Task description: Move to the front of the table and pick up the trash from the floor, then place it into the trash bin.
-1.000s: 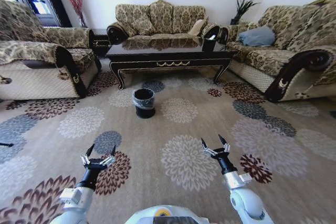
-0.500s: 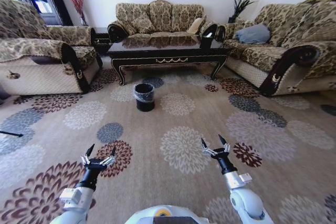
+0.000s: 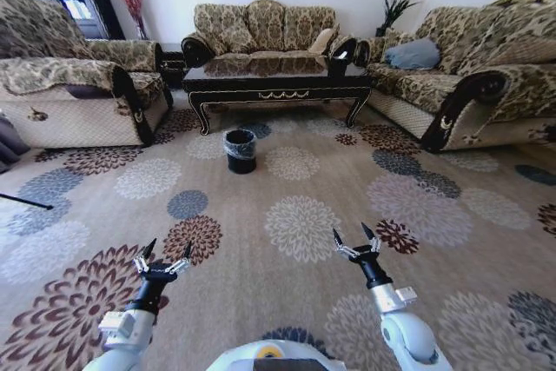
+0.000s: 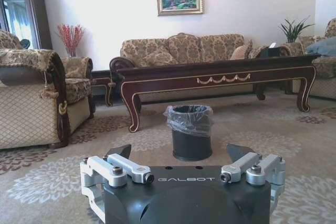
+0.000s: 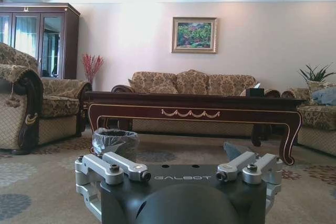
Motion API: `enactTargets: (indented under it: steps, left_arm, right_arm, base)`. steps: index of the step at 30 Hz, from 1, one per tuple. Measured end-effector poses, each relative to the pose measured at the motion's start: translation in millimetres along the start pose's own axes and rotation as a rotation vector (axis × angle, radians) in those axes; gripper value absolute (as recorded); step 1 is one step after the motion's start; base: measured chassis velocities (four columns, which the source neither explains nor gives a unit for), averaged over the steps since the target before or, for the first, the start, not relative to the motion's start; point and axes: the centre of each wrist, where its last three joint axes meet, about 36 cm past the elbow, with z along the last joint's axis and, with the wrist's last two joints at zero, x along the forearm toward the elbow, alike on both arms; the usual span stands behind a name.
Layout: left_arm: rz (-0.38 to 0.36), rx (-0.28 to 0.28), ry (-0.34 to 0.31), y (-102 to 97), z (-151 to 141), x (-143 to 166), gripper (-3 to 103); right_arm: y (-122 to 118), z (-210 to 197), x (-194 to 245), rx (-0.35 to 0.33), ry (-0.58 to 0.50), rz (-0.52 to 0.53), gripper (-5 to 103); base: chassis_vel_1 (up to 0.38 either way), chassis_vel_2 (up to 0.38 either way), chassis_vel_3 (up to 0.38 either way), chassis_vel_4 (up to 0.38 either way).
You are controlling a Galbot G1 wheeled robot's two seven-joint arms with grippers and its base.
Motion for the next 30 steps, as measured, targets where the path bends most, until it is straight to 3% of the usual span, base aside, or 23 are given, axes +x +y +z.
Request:
enactTargets:
  steps: [12,30]
  left_arm:
    - [0.000,0.000,0.000,0.0,0.0,0.0,100]
    - [0.000,0.000,0.000,0.0,0.0,0.0,100]
  right_arm:
    - [0.0,0.0,0.1,0.000,0.000,0.000,100]
    - [0.0,0.0,0.0,0.000,0.000,0.000,100]
  base:
    - [0.158,-0.167,-0.156,0.162]
    - [0.008,-0.007,-0.012,0.005]
